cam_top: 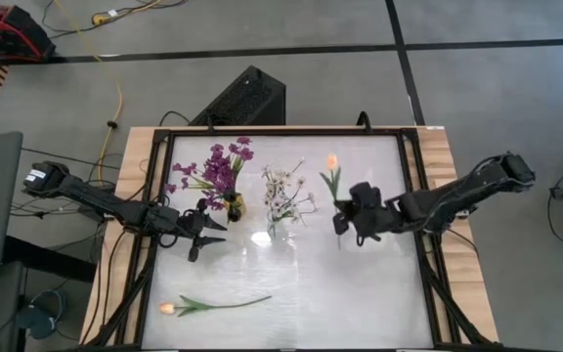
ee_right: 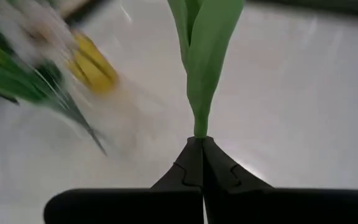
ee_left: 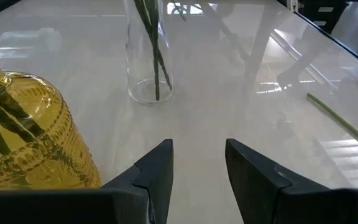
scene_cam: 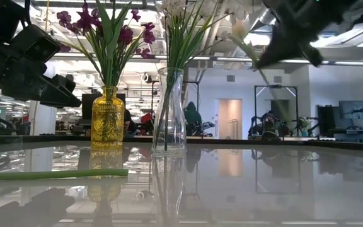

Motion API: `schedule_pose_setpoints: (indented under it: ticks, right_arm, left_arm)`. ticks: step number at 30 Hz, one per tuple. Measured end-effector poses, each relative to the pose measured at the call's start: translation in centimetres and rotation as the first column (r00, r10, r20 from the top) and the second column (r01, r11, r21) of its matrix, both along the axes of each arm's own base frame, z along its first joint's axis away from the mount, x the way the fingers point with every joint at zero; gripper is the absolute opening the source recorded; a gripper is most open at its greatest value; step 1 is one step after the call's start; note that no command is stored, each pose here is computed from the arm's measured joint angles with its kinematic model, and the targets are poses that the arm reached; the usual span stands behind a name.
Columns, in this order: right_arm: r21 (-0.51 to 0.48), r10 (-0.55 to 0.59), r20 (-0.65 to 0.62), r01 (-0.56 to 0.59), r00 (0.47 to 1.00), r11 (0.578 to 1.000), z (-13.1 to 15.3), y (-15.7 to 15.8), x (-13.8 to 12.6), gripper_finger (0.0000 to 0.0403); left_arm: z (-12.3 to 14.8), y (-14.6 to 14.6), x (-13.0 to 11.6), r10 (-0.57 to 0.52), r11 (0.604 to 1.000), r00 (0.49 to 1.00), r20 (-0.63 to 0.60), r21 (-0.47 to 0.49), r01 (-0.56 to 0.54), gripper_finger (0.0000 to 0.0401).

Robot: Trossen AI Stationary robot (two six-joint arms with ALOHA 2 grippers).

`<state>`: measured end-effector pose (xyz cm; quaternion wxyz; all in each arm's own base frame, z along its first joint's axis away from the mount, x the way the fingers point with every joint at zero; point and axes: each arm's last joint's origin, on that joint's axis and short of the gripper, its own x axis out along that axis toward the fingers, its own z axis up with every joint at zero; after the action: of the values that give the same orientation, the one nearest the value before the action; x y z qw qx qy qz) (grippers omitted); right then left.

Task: Sort flowers into vase by color
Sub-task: Put the right white tulip into the transparent vase

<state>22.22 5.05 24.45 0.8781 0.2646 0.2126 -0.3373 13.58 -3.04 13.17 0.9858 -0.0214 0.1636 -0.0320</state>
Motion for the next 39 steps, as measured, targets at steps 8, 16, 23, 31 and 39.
schedule_pose_setpoints:
  ticks: [8, 16, 23, 31, 39]
  right_arm:
    - [-0.318, 0.370, 0.076, -0.329, 0.926, 0.889, 4.4, 3.8, 0.9, 0.0016]
    - [-0.486, 0.607, 0.080, -0.501, 0.791, 0.716, 10.9, 8.5, -0.6, 0.0016]
    - [-0.697, 0.756, 0.106, -0.494, 0.646, 0.520, 11.4, 10.3, 3.3, 0.0017]
    - [-0.760, 0.767, 0.001, -0.498, 0.642, 0.418, 8.7, 9.4, 10.4, 0.0017]
    - [-0.750, 0.589, -0.058, -0.424, 0.806, 0.508, 9.5, 5.7, 15.7, 0.0017]
  left_arm:
    - [0.0, 0.0, 0.0, -0.001, 1.000, 1.000, -0.005, -0.002, 0.001, 0.0134]
    - [0.5, -0.1, 0.1, -0.013, 1.000, 0.999, 0.047, -0.019, 0.014, 0.0134]
    - [2.3, -1.0, 0.3, -0.213, 0.968, 0.950, 0.230, -0.083, 0.237, 0.0134]
    - [4.7, -2.5, 0.7, -0.256, 0.958, 0.919, 0.300, -0.048, 0.282, 0.0134]
    - [5.4, -2.6, 0.9, -0.223, 0.972, 0.921, 0.319, 0.004, 0.234, 0.0134]
